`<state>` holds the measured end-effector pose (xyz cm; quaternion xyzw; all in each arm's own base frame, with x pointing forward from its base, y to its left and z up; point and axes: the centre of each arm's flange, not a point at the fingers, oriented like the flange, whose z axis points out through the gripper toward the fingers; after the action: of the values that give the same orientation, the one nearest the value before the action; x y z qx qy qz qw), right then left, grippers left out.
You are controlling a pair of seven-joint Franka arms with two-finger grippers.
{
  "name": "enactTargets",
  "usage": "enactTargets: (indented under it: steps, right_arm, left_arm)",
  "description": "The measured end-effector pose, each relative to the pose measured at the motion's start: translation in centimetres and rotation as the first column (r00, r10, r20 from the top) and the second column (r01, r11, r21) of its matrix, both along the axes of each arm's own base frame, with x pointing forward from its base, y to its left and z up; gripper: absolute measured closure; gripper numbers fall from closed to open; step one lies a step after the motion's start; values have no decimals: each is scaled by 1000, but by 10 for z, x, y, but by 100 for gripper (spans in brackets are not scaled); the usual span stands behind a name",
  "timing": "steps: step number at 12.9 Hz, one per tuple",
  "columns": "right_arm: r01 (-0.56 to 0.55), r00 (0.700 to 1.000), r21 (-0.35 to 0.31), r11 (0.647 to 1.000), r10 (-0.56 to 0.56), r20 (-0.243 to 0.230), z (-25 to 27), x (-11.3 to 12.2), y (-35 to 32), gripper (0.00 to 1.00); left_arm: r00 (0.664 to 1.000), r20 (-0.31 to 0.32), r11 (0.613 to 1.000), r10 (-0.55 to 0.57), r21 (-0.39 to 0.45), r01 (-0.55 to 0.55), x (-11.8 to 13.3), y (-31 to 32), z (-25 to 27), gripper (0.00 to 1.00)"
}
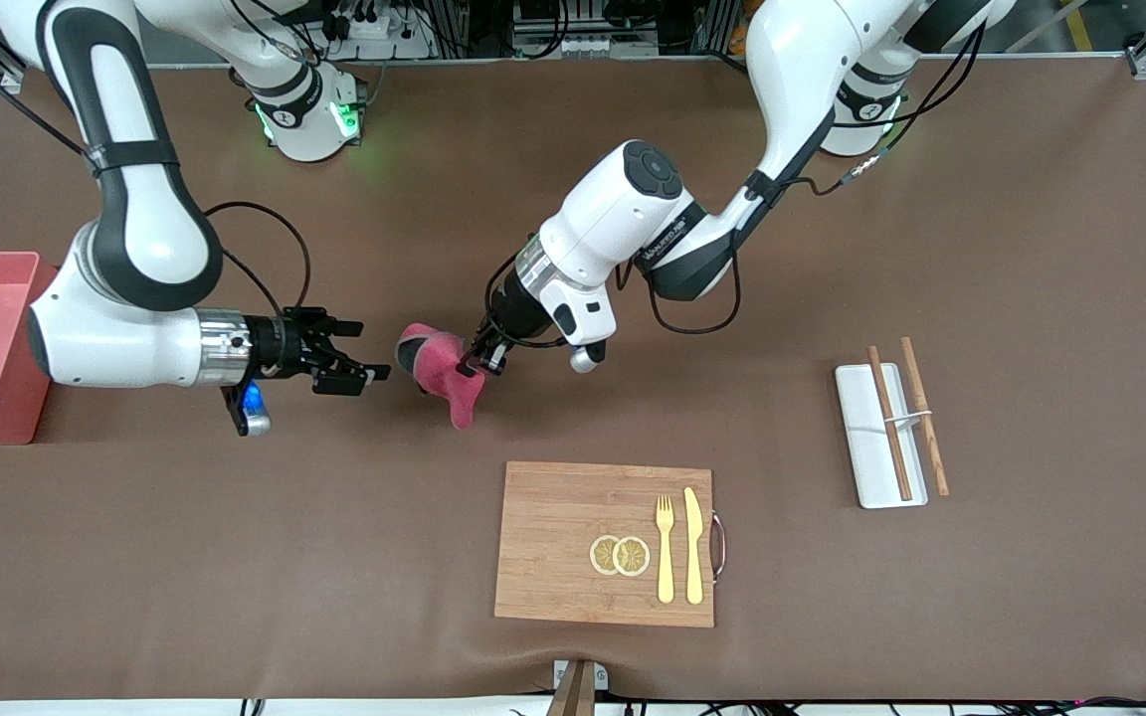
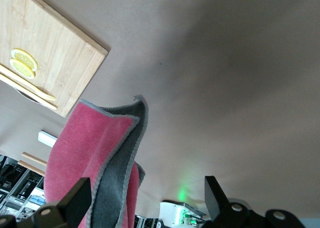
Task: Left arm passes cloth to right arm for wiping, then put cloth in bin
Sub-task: 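Grasp the cloth with the right gripper and release the left gripper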
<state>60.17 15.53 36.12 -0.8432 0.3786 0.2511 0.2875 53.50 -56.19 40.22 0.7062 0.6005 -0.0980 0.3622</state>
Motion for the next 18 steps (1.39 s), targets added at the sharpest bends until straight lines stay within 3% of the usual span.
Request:
enactTargets:
  steps: [5,6,13,14,15,18]
  right_arm:
    - [34,999,-19,999,-33,27,-29,4,27,0]
    - [31,999,-22,999,-30,31,-31,3,32,9]
    - [-17,997,-11,1000,18,80,-30,4,32,96]
    - [-19,996,-11,1000,20,82,-30,4,32,99]
    - [-20,996,-10,1000,21,83,-30,4,32,99]
    - [-39,994,-9,999,39,99,-30,4,32,99]
  left_arm:
    - [997,-38,996,66,-51,-67,-2,-5,-6,97]
    - [997,-38,996,67,-53,-69,-1,-5,-7,97]
    - [997,-29,995,72,-67,-74,3,-6,1,97]
    - [997,-27,995,73,-69,-74,3,-6,2,96]
    - [997,-24,994,75,-72,-76,5,-5,4,90]
    - [996,-11,992,85,-88,-86,11,-2,15,55]
